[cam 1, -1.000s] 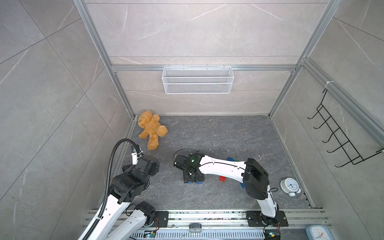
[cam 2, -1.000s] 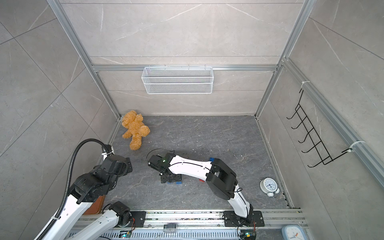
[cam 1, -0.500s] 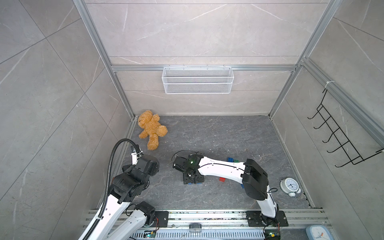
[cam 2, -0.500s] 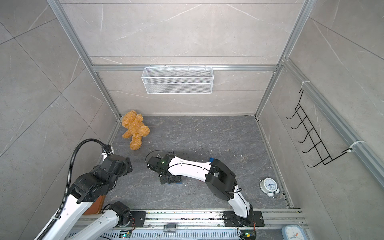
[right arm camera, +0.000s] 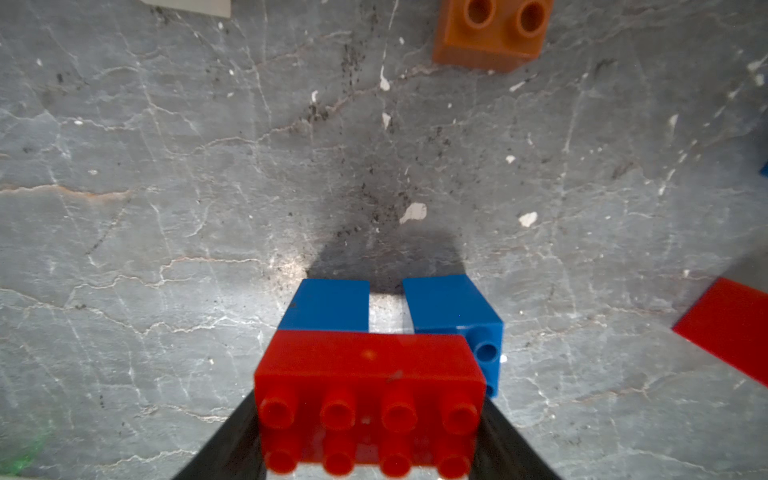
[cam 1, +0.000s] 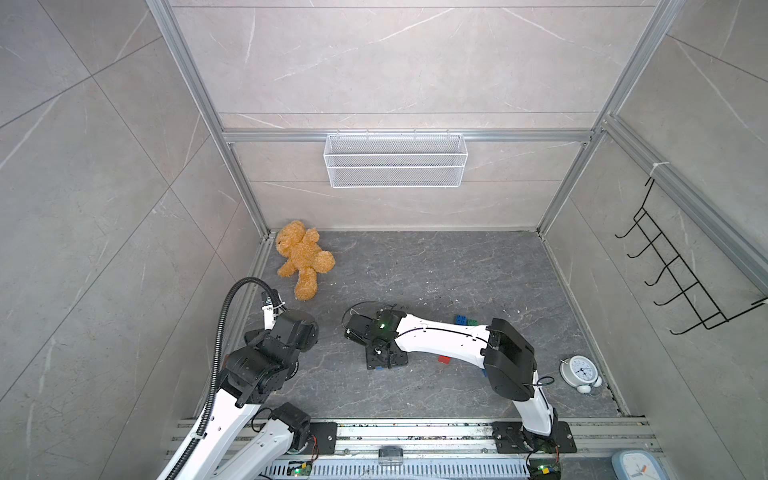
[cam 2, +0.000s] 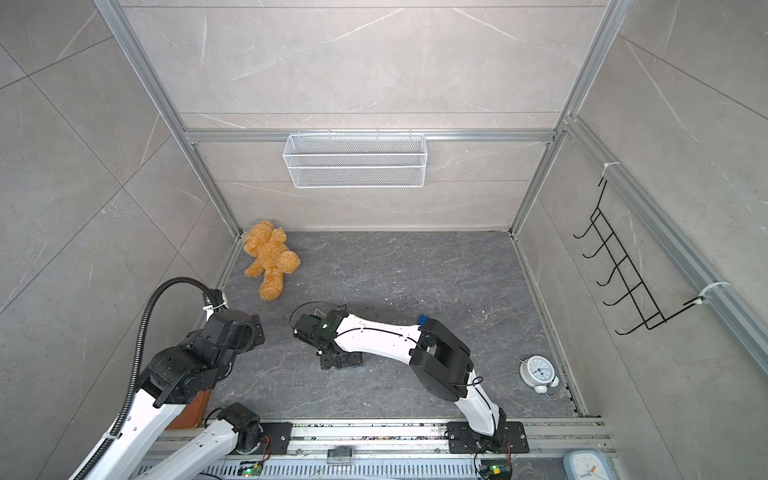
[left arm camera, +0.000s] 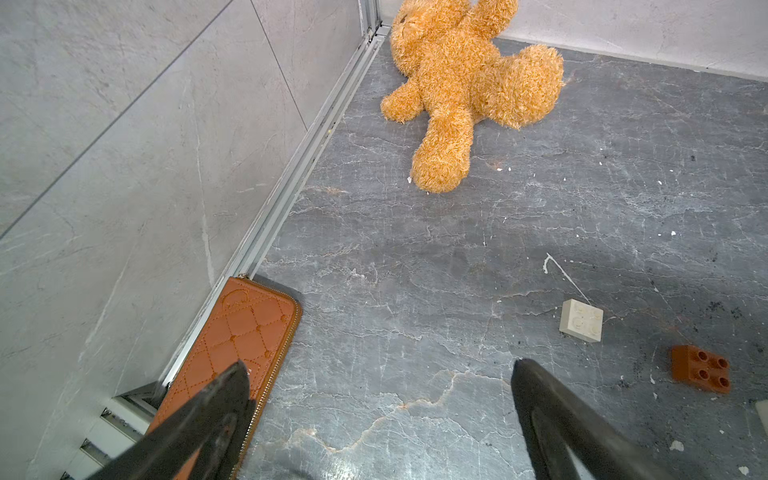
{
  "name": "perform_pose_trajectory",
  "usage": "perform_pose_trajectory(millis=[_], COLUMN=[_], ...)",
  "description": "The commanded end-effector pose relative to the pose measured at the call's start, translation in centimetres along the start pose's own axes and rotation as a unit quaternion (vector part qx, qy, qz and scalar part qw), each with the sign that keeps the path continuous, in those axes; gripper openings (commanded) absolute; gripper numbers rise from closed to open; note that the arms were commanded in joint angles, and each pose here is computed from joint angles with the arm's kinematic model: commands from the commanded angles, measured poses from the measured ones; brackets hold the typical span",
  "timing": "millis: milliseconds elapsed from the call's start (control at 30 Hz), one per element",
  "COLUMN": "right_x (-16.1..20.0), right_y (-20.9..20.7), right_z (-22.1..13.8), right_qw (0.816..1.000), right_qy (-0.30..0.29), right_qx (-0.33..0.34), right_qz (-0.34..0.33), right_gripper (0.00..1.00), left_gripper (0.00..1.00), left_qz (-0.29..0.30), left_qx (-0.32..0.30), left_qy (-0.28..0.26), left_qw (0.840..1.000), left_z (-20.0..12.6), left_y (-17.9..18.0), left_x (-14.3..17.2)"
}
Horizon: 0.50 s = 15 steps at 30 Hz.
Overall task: Assemble the letter h with lego
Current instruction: Assemble the lego brick with the lego brick.
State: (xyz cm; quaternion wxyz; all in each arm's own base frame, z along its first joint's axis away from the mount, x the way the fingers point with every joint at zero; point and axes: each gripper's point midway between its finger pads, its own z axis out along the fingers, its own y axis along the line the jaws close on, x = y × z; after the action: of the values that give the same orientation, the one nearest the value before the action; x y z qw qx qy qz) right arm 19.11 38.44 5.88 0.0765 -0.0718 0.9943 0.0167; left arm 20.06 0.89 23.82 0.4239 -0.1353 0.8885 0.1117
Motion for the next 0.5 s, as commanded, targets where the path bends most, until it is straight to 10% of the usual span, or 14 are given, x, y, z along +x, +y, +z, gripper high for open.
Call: perform_pose_trajectory(millis=[0,467], right_x=[1.29,1.29], right_y=[-0.91,-0.39], right_z=[2.55,3.52], right_qw=[0.999,0.998], right_qy=[0.026,0.03], right_qx=[0.036,0.016], right_qz=[-0.019,-0.049], right_gripper=[0.0,0.0], left_gripper=[1.0,0.99], left_qz=[-0.001,0.001], left_qx=[0.004,0.003], left_qy=[-0.005,-0.002], left_qw=[1.0,1.0], left_z=[-0.07,0.03], left_y=[-0.14,-0.19], left_x=[-0.38,-0.32])
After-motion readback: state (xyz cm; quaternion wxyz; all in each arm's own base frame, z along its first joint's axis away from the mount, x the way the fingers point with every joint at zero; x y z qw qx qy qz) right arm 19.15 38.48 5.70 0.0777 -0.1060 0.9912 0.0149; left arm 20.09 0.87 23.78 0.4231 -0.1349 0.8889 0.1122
